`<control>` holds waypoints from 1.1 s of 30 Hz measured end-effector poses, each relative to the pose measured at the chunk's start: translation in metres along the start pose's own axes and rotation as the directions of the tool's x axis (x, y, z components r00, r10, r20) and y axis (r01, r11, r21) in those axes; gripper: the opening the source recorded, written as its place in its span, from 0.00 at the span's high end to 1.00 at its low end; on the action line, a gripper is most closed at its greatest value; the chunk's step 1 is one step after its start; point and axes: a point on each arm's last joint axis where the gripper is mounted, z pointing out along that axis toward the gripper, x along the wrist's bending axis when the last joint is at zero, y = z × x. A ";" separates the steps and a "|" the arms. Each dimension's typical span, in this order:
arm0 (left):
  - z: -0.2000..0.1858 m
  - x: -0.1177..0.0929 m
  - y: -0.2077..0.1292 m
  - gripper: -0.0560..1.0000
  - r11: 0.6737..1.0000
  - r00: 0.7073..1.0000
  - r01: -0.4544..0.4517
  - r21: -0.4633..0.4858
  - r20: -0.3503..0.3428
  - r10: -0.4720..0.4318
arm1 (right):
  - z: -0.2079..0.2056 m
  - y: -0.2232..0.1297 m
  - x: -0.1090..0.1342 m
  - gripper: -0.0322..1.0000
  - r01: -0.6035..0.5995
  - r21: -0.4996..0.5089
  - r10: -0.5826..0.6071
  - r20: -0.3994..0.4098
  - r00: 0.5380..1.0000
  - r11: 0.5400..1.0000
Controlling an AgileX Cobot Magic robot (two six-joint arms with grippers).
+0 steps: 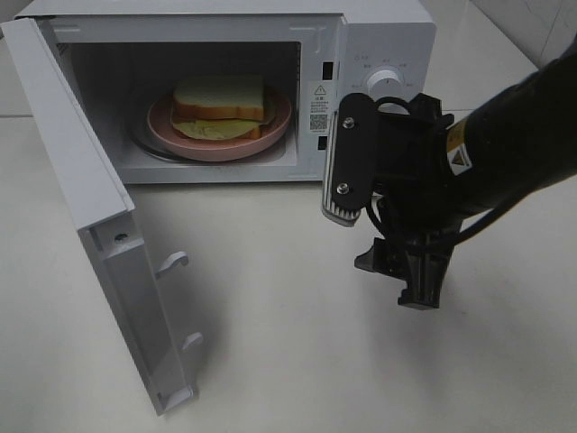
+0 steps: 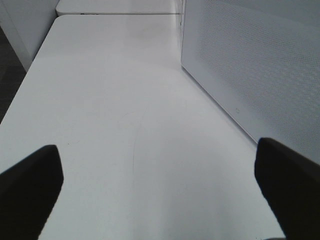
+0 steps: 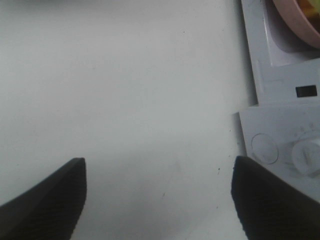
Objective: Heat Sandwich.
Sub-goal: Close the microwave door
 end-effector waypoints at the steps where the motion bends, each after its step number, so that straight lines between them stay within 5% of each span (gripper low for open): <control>1: 0.000 0.000 0.000 0.01 1.000 1.000 0.000 0.000 0.000 0.000 | -0.003 -0.002 0.002 0.23 -0.016 0.003 0.016 -0.002 1.000 1.000; 12: 0.000 0.000 0.000 0.01 1.000 1.000 0.000 0.000 0.000 0.000 | -0.033 -0.023 0.019 0.23 -0.262 0.087 0.267 -0.047 0.963 0.961; 20: 0.000 0.000 0.000 0.01 1.000 1.000 0.000 0.000 0.000 0.000 | -0.061 -0.038 0.029 0.23 -0.457 0.175 0.469 -0.038 0.882 0.872; 24: 0.000 0.000 0.000 0.01 1.000 1.000 0.000 0.000 0.000 0.000 | -0.089 -0.049 0.035 0.23 -0.594 0.177 0.604 0.002 0.797 0.784; 33: 0.000 0.000 0.000 0.01 1.000 1.000 0.000 0.000 0.000 0.000 | -0.128 -0.070 0.049 0.23 -0.657 0.195 0.666 0.028 0.746 0.728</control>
